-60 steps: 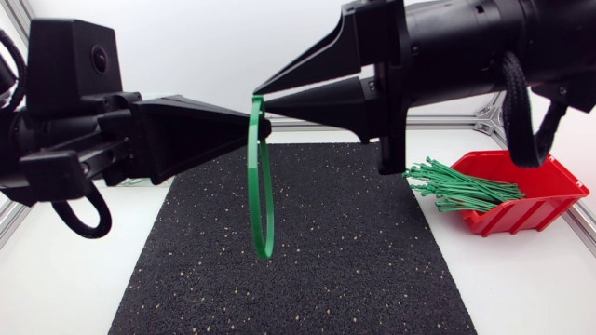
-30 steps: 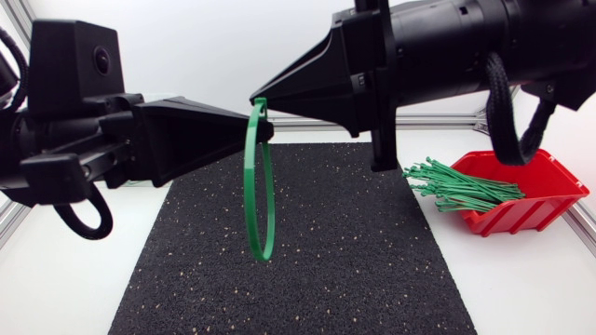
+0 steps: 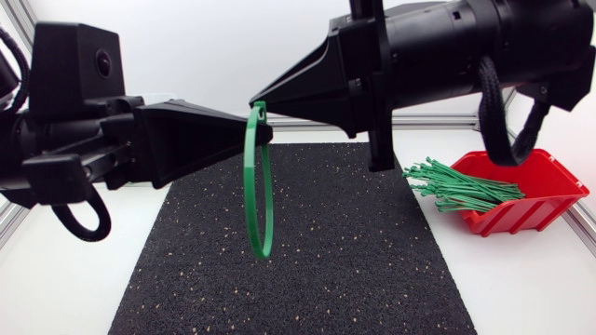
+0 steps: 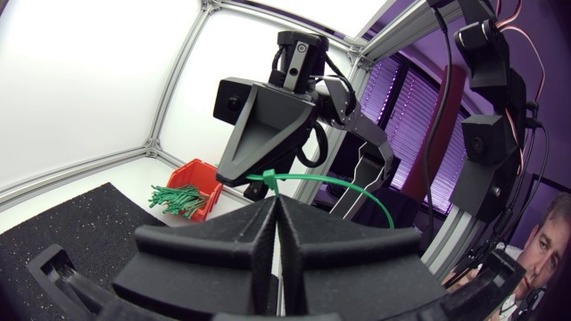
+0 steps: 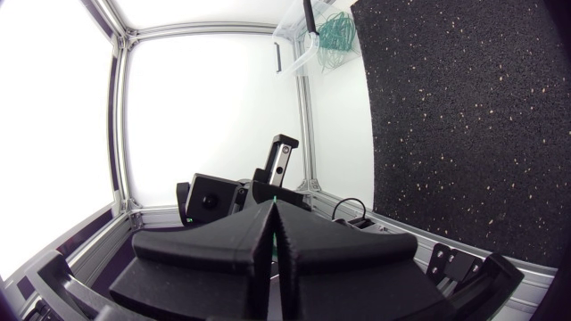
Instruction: Take a green cable tie from the red box, thread the tail through the head to close it, then place it in the transparent bin on the left.
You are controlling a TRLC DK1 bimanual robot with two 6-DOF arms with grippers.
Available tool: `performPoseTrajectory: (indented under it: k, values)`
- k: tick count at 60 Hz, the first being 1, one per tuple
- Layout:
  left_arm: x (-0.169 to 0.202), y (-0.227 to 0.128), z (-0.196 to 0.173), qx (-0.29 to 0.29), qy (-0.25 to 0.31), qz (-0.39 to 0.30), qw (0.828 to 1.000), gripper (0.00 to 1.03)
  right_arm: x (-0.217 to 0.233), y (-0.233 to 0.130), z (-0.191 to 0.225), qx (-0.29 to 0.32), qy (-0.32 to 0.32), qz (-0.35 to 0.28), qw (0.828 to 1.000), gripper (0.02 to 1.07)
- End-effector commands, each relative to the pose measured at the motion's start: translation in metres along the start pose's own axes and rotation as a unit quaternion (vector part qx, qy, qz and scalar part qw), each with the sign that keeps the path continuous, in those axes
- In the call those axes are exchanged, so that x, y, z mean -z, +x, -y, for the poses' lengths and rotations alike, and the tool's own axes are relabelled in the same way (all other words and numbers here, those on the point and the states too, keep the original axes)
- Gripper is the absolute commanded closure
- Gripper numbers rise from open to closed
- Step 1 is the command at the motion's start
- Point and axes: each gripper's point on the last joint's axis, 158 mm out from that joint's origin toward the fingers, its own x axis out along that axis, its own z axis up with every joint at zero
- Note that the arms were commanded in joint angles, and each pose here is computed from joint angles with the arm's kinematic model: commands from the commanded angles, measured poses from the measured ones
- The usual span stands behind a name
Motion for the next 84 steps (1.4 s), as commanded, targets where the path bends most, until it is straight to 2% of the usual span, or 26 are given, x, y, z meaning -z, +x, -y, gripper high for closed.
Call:
performPoseTrajectory:
  k: [1, 24, 42, 62, 67, 79, 84]
  values:
    - [-0.01, -0.001, 0.029, 0.038, 0.037, 0.002, 0.999, 1.0, -0.025, 0.005, 0.01, 0.016, 0.005, 0.033, 0.999, 1.01]
    - [-0.015, 0.0, 0.038, 0.046, 0.041, 0.002, 0.998, 1.0, -0.033, 0.009, 0.021, 0.028, 0.01, 0.043, 0.999, 1.01]
    - [-0.021, -0.003, 0.031, 0.029, 0.039, 0.008, 0.999, 1.0, -0.013, -0.008, 0.0, 0.012, -0.046, 0.057, 0.997, 1.01]
    - [-0.033, -0.006, 0.025, 0.006, 0.023, 0.007, 1.0, 1.0, -0.008, -0.01, 0.017, 0.064, -0.108, 0.074, 0.989, 0.81]
    - [-0.039, -0.007, 0.024, -0.002, 0.022, 0.01, 1.0, 1.0, -0.013, -0.014, 0.022, 0.077, -0.127, 0.09, 0.985, 0.72]
    - [-0.045, -0.008, 0.023, -0.012, 0.022, 0.013, 1.0, 1.0, -0.029, -0.021, 0.034, 0.109, -0.162, 0.129, 0.972, 0.67]
    - [-0.045, -0.007, 0.014, -0.033, 0.025, 0.01, 0.999, 1.0, -0.041, -0.029, 0.038, 0.122, -0.174, 0.149, 0.966, 0.65]
